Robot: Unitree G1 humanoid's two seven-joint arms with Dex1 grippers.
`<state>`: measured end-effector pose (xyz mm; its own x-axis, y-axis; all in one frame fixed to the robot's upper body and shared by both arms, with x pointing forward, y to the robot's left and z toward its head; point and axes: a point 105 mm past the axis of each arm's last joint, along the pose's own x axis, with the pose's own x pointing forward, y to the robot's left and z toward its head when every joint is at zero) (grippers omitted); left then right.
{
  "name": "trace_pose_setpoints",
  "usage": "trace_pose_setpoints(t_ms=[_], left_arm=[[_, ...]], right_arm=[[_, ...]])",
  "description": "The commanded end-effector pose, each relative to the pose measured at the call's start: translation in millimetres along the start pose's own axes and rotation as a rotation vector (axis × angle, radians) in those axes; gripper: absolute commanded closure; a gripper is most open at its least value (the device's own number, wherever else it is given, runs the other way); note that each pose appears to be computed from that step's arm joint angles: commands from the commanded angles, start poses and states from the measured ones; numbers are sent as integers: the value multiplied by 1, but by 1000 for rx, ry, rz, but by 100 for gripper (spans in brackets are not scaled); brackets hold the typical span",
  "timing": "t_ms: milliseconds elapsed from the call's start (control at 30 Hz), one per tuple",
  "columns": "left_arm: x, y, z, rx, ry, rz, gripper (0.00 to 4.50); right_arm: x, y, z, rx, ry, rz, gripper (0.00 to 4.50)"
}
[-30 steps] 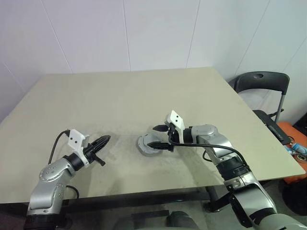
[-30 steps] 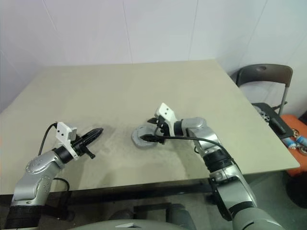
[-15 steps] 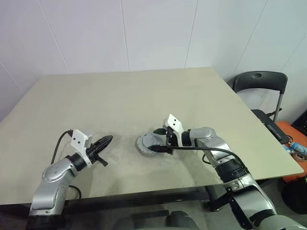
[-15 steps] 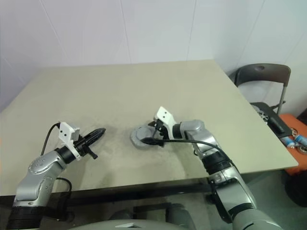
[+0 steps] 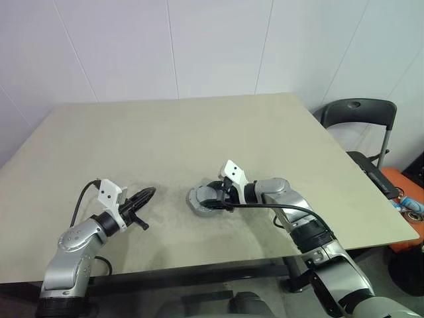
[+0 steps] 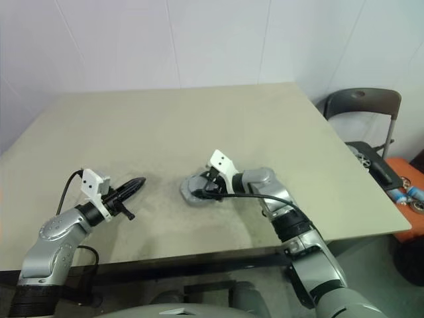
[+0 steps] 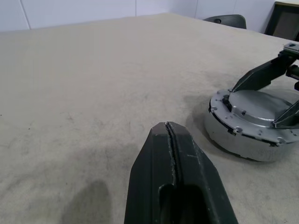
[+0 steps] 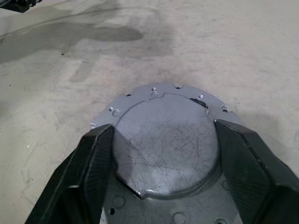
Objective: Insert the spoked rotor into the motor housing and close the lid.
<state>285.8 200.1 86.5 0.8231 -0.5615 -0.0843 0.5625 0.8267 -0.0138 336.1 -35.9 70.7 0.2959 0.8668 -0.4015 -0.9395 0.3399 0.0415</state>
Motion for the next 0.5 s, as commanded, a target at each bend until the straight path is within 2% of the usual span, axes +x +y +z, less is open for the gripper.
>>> trace_pose_setpoints(t_ms=[33,233,500], left_arm=[[1,-2,18,46,-45,-17,450],[1,-2,18,48,-46,-19,450],[2,-3,18,47,-46,-24,450]], right_arm=[[1,-3,15,-8,-38,-6,147],[-1,-5,23,36,-72,-7,147],[-1,-3,14,4,-35,1,147]])
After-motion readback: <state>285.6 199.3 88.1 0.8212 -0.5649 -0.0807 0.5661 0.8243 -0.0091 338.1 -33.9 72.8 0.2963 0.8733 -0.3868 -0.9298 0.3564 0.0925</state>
